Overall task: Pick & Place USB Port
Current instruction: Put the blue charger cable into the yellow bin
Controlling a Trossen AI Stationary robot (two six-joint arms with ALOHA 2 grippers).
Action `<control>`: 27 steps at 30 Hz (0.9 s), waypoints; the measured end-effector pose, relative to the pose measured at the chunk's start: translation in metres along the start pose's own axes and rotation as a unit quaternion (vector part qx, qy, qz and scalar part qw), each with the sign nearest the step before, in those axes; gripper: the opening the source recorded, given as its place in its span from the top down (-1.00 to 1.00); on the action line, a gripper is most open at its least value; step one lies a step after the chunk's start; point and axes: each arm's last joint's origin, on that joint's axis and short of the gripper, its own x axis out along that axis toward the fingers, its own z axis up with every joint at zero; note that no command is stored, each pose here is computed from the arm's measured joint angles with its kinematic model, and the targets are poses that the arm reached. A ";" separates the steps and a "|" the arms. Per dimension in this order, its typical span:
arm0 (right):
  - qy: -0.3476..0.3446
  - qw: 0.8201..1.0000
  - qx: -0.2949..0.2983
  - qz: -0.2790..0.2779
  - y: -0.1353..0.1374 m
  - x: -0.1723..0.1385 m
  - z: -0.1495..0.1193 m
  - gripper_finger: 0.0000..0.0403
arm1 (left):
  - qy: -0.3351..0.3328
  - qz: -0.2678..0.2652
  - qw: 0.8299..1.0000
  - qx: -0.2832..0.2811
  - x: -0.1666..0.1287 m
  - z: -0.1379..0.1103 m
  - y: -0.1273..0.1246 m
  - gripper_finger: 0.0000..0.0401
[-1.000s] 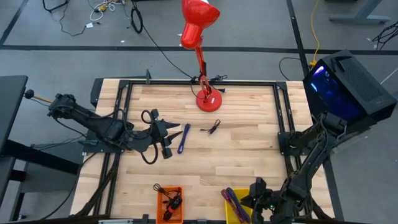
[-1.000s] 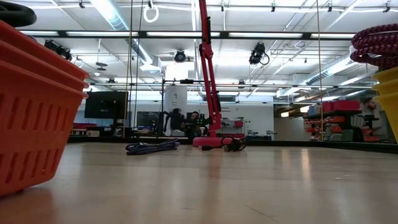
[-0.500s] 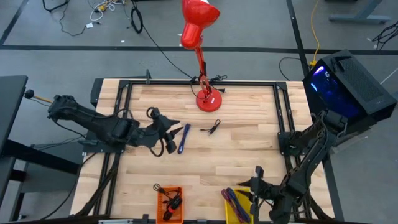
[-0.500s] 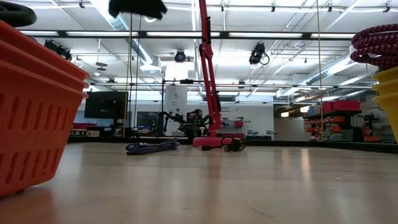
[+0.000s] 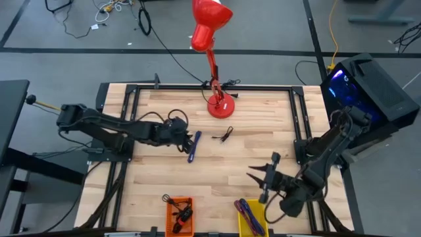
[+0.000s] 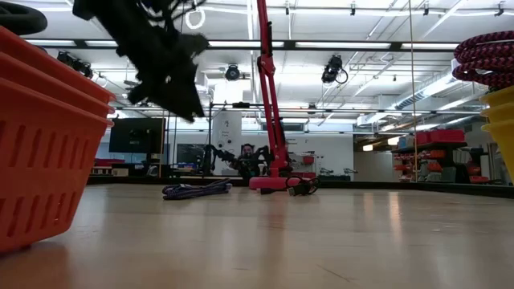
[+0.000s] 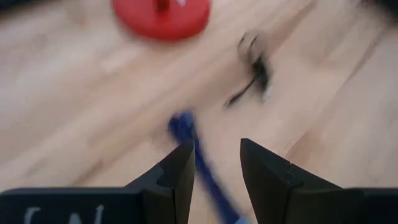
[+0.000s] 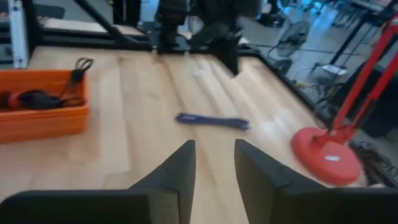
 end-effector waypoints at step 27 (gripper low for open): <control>0.039 0.999 -0.016 -0.009 -0.013 0.019 0.003 0.43 | 0.153 0.015 0.987 -0.051 0.079 -0.038 0.001 0.36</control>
